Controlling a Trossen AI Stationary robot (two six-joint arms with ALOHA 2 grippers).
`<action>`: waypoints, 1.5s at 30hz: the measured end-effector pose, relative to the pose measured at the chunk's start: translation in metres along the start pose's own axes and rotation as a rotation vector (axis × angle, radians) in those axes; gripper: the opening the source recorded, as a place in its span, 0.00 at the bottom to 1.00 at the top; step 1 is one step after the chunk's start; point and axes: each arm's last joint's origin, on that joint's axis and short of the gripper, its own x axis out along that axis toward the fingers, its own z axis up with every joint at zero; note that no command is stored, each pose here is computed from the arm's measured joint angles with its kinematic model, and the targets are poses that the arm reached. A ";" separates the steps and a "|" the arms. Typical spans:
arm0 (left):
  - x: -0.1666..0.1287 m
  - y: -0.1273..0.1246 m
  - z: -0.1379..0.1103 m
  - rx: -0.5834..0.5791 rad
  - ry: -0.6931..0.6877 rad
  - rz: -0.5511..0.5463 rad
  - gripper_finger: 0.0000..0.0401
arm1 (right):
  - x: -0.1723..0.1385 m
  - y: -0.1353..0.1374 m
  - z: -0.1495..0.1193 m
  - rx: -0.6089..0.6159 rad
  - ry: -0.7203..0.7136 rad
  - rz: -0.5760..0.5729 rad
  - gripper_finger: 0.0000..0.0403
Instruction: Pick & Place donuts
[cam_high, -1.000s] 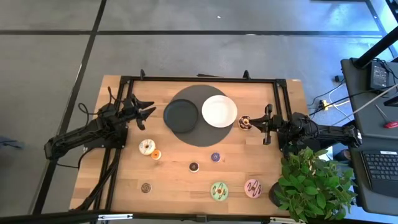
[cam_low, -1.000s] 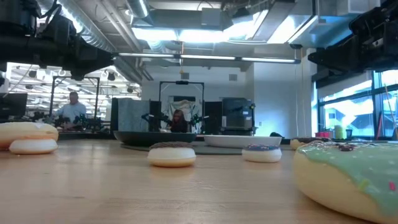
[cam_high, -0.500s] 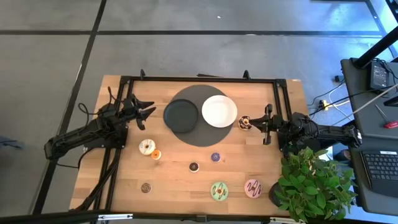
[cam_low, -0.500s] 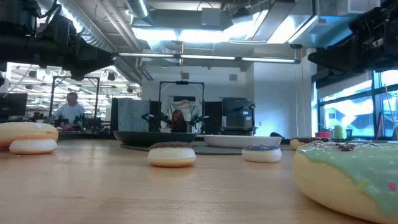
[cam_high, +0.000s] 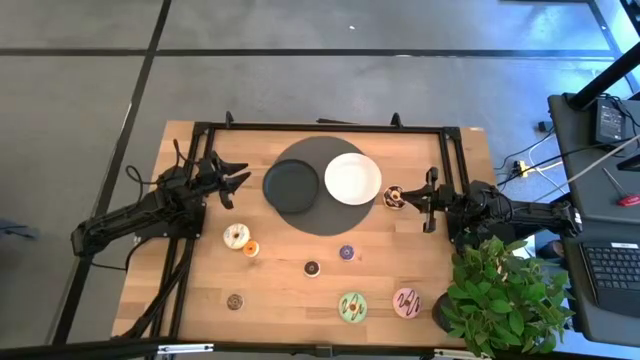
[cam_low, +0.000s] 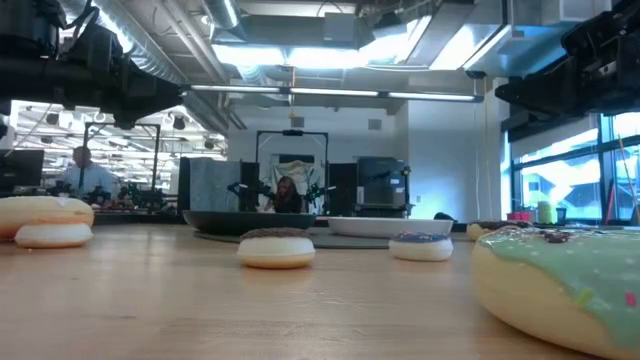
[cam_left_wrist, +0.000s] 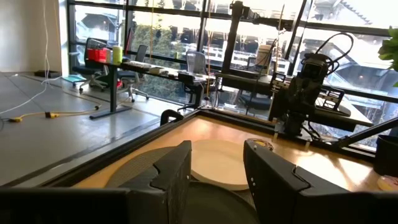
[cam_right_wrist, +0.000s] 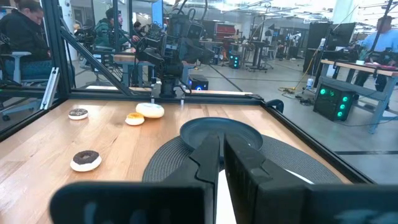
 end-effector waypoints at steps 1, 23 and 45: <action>0.000 0.000 0.000 0.000 0.000 0.000 0.36 | 0.000 0.000 0.000 0.000 0.001 0.000 0.07; 0.000 0.000 0.000 -0.011 -0.002 0.000 0.36 | 0.000 0.000 0.002 0.187 -0.024 0.000 0.07; 0.000 0.000 0.000 -0.193 -0.003 -0.001 0.36 | 0.000 0.003 0.000 0.185 0.001 0.106 0.25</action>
